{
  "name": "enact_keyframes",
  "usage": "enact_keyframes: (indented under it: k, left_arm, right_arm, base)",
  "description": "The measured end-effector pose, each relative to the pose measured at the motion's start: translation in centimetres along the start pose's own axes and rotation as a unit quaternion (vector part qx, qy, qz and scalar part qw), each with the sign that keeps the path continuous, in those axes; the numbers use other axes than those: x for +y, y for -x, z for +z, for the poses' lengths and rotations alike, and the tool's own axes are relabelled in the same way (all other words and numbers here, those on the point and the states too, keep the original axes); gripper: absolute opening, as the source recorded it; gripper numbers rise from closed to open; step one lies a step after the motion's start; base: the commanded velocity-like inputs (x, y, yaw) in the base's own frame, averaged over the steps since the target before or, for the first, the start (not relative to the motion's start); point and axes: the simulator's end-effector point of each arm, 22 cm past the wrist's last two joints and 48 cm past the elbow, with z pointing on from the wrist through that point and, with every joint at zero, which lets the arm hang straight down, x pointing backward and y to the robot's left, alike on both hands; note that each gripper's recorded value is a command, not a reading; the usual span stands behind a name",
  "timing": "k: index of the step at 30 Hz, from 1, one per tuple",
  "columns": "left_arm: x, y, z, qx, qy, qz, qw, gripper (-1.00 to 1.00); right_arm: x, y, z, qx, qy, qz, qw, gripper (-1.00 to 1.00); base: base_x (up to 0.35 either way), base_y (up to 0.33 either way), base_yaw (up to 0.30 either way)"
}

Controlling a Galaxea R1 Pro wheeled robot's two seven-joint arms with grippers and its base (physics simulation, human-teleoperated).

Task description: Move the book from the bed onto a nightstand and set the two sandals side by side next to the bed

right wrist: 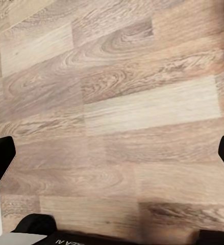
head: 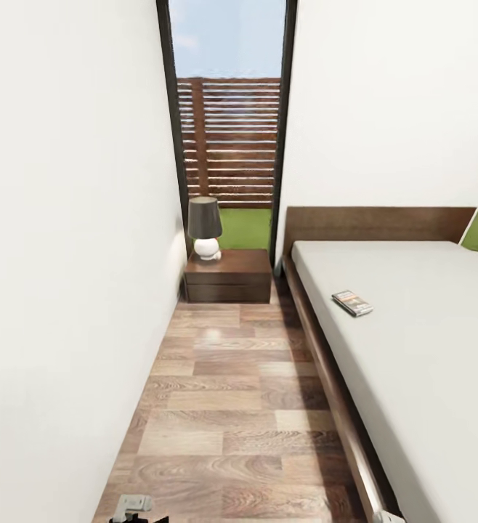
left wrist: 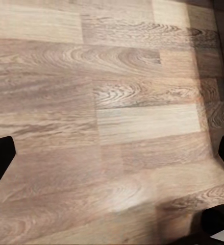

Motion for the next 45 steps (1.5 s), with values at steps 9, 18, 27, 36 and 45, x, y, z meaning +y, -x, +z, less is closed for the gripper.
enact_keyframes:
  k: [9,18,27,36,45]
  left_arm:
    - [0.0,0.0,0.0,0.0,0.0,0.0,1.0,1.0]
    - [0.0,0.0,0.0,0.0,0.0,0.0,1.0,1.0]
    - [0.0,0.0,0.0,0.0,0.0,0.0,1.0,1.0]
    - [0.01,0.0,0.0,0.0,0.0,0.0,1.0,1.0]
    - [0.01,0.0,0.0,0.0,0.0,0.0,1.0,1.0]
  right_arm:
    - [0.0,0.03,0.0,0.0,0.0,0.0,1.0,1.0]
    - [0.01,0.04,0.0,-0.001,0.0,0.001,1.0,1.0]
    - [0.0,0.02,0.0,-0.001,0.0,0.001,1.0,1.0]
    - [0.02,0.02,0.0,-0.001,0.001,0.001,1.0,1.0]
    - [0.03,0.02,0.0,-0.001,0.001,0.001,1.0,1.0]
  base:
    - [0.302,0.034,0.0]
    - [0.302,0.001,0.0]
    - [0.302,0.0,0.0]
    - [0.301,0.0,0.0]
    - [0.301,0.0,0.0]
